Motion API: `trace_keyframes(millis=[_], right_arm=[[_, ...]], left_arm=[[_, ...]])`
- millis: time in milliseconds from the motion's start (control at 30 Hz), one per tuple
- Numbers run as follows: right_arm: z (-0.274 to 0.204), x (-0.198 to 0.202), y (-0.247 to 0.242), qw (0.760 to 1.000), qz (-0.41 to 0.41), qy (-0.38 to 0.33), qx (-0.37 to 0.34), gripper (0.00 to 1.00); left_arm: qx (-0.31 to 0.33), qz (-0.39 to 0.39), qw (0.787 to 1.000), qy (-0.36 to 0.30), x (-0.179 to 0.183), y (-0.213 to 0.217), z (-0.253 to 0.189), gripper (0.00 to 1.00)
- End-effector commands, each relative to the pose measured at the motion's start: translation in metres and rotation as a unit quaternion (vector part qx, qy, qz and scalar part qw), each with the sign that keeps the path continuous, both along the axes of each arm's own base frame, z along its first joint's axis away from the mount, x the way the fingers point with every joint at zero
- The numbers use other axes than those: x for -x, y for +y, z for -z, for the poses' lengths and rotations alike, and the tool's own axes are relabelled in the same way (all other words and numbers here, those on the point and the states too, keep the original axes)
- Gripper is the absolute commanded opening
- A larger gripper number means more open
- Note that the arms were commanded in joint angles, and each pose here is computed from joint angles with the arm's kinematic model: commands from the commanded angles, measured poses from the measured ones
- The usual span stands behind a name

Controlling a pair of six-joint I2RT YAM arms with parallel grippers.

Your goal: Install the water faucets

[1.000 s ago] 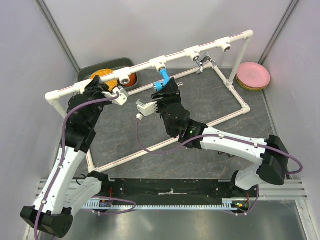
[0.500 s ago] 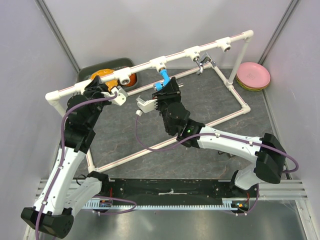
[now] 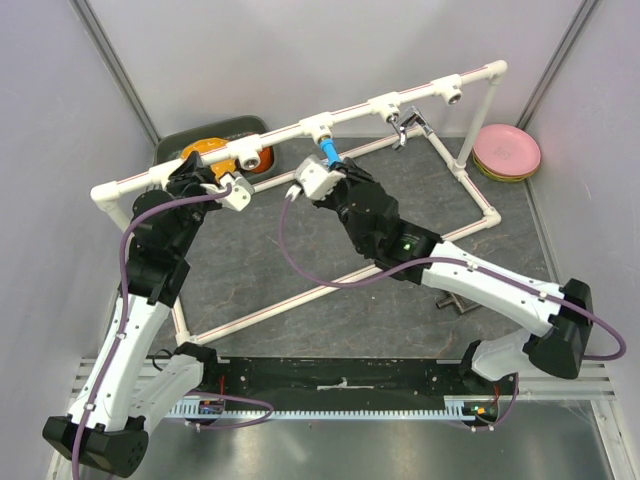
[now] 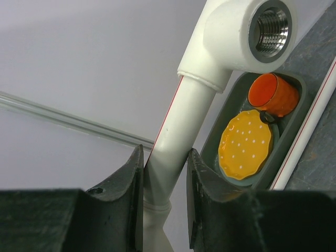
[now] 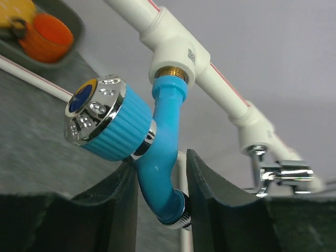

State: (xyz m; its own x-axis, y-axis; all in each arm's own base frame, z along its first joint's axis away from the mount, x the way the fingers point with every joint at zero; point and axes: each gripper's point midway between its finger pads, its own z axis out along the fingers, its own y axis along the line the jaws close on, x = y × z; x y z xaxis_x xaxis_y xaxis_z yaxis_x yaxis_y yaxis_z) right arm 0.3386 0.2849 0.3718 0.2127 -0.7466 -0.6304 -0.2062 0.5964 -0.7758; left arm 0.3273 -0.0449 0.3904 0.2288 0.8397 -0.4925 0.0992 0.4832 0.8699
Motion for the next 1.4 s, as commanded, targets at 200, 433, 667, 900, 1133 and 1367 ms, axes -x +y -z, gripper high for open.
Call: trace_keyframes(millis=[200,433,667,900,1133,1367], right_arm=[[-0.014,-0.005,-0.003,0.747,-0.068,0.149,-0.644,0.0],[-0.025,0.002,-0.007,0.65,-0.099,0.155,-0.738,0.0],[-0.041,0.008,-0.012,0.653,-0.116,0.152,-0.733,0.16],[-0.051,0.013,-0.01,0.796,-0.132,0.13,-0.576,0.83],[-0.058,0.028,-0.019,0.921,-0.134,0.063,-0.359,0.98],[-0.032,0.032,-0.008,0.986,-0.096,-0.037,-0.132,0.97]], left_arm=[[0.097,-0.014,0.994,0.043,0.001,0.004,0.021,0.02],[0.097,-0.005,0.994,0.044,0.002,0.001,0.021,0.02],[0.101,-0.005,0.994,0.04,0.003,0.003,0.018,0.02],[0.102,-0.004,0.994,0.042,0.002,0.003,0.019,0.02],[0.103,-0.003,0.994,0.043,0.001,0.003,0.02,0.02],[0.105,-0.004,0.994,0.042,0.002,0.003,0.019,0.02]])
